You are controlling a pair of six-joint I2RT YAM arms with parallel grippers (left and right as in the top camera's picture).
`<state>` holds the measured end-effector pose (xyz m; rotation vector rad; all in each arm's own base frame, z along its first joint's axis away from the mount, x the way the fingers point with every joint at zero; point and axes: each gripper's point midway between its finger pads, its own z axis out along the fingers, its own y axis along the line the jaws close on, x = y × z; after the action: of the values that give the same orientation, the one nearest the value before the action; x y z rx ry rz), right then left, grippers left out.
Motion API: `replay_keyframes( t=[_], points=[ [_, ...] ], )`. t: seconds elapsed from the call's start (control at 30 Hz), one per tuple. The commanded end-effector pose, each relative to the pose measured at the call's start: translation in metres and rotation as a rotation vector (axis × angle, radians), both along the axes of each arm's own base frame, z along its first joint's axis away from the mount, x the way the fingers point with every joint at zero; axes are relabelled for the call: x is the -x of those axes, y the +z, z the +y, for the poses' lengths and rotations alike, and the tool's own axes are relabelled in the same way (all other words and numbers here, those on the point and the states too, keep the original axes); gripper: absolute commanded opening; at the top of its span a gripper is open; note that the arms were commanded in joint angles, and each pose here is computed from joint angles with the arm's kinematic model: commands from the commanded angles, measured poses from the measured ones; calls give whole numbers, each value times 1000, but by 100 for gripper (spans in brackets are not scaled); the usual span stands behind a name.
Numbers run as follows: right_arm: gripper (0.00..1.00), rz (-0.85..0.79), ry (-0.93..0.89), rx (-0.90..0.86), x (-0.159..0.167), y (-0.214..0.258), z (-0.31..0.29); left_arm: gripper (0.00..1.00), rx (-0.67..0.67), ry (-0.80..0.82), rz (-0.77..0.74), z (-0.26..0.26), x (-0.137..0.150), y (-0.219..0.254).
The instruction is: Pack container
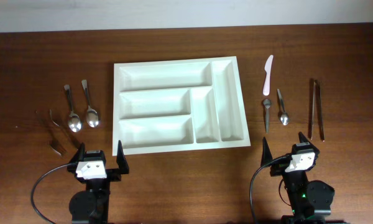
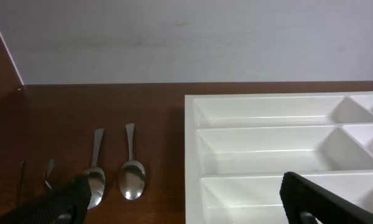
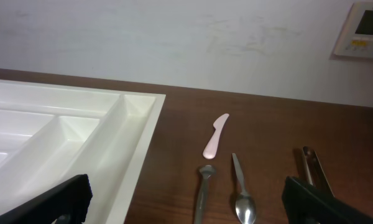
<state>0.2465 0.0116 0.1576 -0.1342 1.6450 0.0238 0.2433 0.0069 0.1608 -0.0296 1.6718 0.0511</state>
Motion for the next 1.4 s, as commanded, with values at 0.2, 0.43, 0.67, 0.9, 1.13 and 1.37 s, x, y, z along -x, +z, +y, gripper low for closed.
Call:
replay_keyframes(
  t=[0.2, 0.43, 0.67, 0.9, 1.13, 1.37],
  points=[
    [99, 3, -3, -8, 0, -3, 0, 99, -19, -1, 1, 0, 0, -3],
    [99, 3, -9, -5, 0, -3, -1, 99, -19, -1, 1, 0, 0, -3],
    [99, -44, 57, -41, 3, 20, 11, 99, -19, -1, 1, 0, 0, -3],
    [99, -146, -19, -32, 13, 102, -2, 99, -19, -1, 1, 0, 0, -3],
    [99, -13, -37, -28, -23, 170, -7, 99, -19, -1, 1, 0, 0, -3],
    [99, 414, -83, -5, -94, 178, -20, 99, -19, -1, 1, 0, 0, -3]
  ],
)
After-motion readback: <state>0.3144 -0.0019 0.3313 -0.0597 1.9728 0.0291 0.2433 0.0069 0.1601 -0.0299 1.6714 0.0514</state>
